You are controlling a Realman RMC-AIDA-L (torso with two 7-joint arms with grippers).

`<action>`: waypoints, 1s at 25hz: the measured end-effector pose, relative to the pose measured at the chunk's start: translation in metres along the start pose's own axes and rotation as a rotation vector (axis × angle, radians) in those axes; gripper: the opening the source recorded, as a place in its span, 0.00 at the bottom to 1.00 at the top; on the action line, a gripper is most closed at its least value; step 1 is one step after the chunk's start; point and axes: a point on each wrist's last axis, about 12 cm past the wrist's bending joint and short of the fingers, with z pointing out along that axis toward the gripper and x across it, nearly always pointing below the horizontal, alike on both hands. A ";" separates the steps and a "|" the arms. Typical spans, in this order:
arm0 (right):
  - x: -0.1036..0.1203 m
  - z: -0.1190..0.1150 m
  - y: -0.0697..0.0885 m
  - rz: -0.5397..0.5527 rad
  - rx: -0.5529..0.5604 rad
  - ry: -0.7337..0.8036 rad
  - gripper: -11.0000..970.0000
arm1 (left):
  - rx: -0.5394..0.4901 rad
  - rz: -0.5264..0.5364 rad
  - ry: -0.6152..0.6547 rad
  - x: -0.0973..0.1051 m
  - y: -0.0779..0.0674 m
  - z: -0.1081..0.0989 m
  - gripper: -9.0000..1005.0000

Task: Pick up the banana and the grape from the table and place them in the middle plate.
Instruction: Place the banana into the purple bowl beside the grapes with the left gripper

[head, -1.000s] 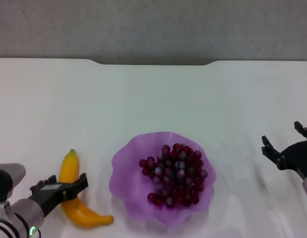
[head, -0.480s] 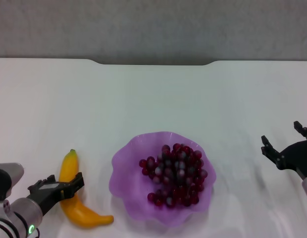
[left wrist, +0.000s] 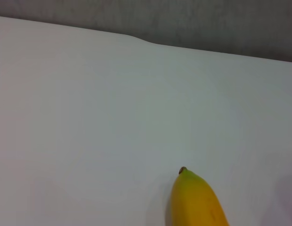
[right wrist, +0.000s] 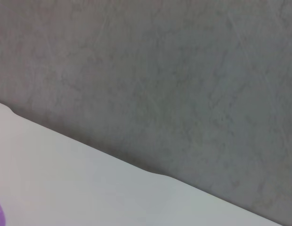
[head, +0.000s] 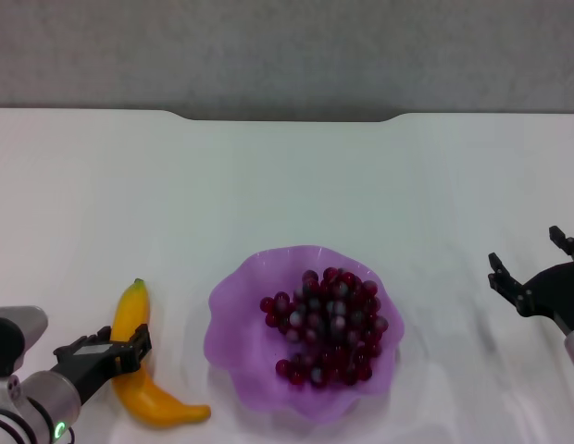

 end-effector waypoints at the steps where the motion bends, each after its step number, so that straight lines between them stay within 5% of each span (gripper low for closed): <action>1: 0.000 0.000 0.000 0.000 0.000 0.000 0.93 | 0.000 -0.001 -0.001 0.000 0.000 0.000 0.53; 11: 0.003 -0.003 0.000 -0.002 0.002 0.010 0.93 | 0.025 0.030 -0.075 -0.026 -0.006 -0.017 0.53; 17: 0.005 -0.004 -0.002 -0.003 0.006 0.015 0.93 | 0.088 0.084 -0.034 -0.046 -0.022 -0.026 0.53; 25: 0.003 -0.002 -0.001 -0.013 0.000 0.012 0.93 | 0.212 0.008 0.032 -0.071 -0.045 -0.021 0.52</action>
